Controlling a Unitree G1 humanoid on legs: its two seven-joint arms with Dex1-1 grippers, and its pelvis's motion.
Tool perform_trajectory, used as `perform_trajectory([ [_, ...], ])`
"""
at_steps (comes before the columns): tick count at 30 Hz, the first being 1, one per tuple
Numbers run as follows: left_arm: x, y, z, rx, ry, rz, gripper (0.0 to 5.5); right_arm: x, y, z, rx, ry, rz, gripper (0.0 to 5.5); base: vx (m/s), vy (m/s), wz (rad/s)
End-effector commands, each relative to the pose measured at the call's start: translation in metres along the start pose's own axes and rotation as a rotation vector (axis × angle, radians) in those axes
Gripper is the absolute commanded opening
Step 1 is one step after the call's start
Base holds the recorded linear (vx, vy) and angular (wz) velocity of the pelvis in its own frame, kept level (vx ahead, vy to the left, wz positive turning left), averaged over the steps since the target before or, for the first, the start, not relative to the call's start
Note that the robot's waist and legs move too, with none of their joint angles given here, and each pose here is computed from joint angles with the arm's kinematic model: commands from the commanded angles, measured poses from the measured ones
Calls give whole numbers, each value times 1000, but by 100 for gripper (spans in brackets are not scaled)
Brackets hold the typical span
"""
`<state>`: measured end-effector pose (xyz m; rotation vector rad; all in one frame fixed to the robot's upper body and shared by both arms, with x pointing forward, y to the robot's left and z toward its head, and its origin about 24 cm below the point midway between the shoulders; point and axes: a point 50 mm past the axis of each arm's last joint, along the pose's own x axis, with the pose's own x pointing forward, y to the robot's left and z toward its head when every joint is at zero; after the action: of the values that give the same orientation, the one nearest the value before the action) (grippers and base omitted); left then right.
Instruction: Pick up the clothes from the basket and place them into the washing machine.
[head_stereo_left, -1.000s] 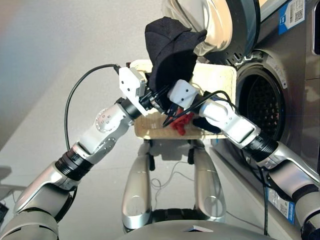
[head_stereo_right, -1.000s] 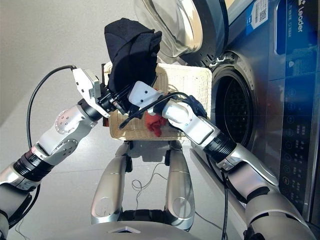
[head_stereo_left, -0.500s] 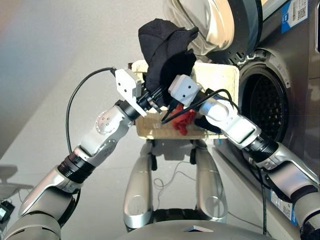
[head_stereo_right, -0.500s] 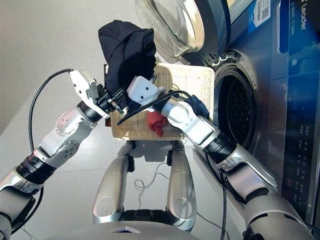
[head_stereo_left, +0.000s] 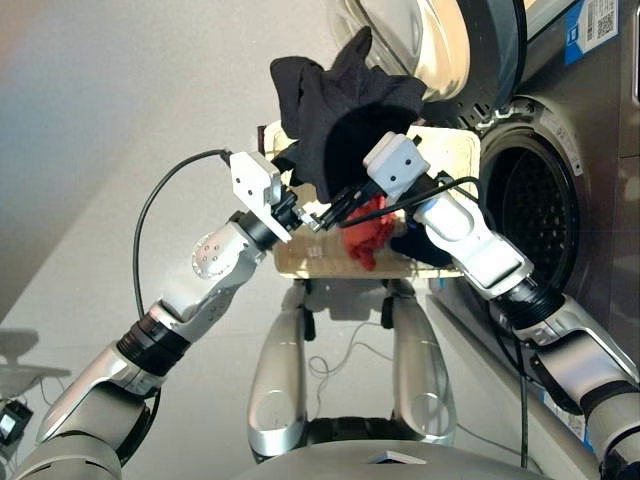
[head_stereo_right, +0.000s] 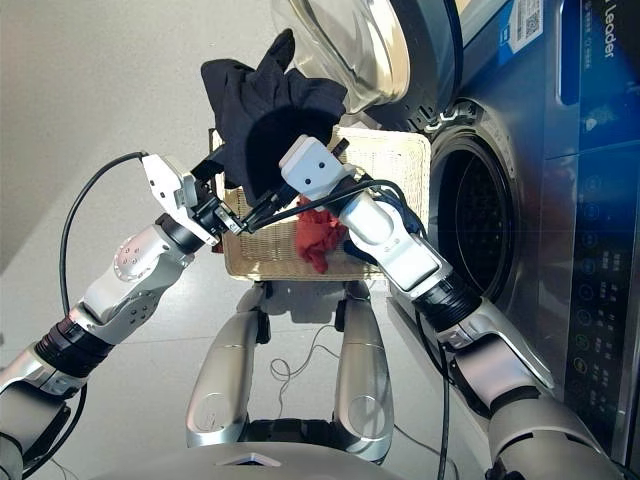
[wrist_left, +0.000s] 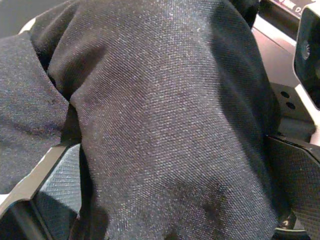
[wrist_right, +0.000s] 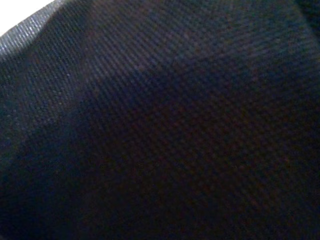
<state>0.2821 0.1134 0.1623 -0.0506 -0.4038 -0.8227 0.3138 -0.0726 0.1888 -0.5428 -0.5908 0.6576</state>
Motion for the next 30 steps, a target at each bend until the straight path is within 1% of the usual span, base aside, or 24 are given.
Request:
perform_trajectory([
  [1, 3, -7, 18, 16, -159, 56, 550, 9, -4, 68, 9, -378, -48, 0, 0, 0, 0],
  [5, 4, -6, 17, -33, -239, 187, 550, 4, -7, 54, 26, -330, -146, 0, 0, 0, 0],
  [8, 4, -6, 11, -61, -255, 244, 550, -1, -7, 35, 27, -251, -207, 0, 0, 0, 0],
  [12, 7, -4, 1, -84, -257, 330, 550, -12, -11, 0, 68, -108, -348, 0, 0, 0, 0],
  [16, 14, -3, -4, -79, -268, 398, 550, -28, -13, -40, 145, 58, -509, 0, 0, 0, 0],
  [20, 21, -7, -5, -80, -286, 410, 550, -46, -8, -74, 227, 194, -623, 0, 0, 0, 0],
  [23, 27, -10, 0, -85, -316, 403, 550, -62, -5, -92, 340, 271, -730, 0, 0, 0, 0],
  [27, 29, -9, 7, -57, -336, 404, 550, -77, 1, -112, 520, 346, -903, 0, 0, 0, 0],
  [30, 31, -9, 11, -51, -357, 407, 550, -84, 2, -118, 496, 388, -938, 0, 0, 0, 0],
])
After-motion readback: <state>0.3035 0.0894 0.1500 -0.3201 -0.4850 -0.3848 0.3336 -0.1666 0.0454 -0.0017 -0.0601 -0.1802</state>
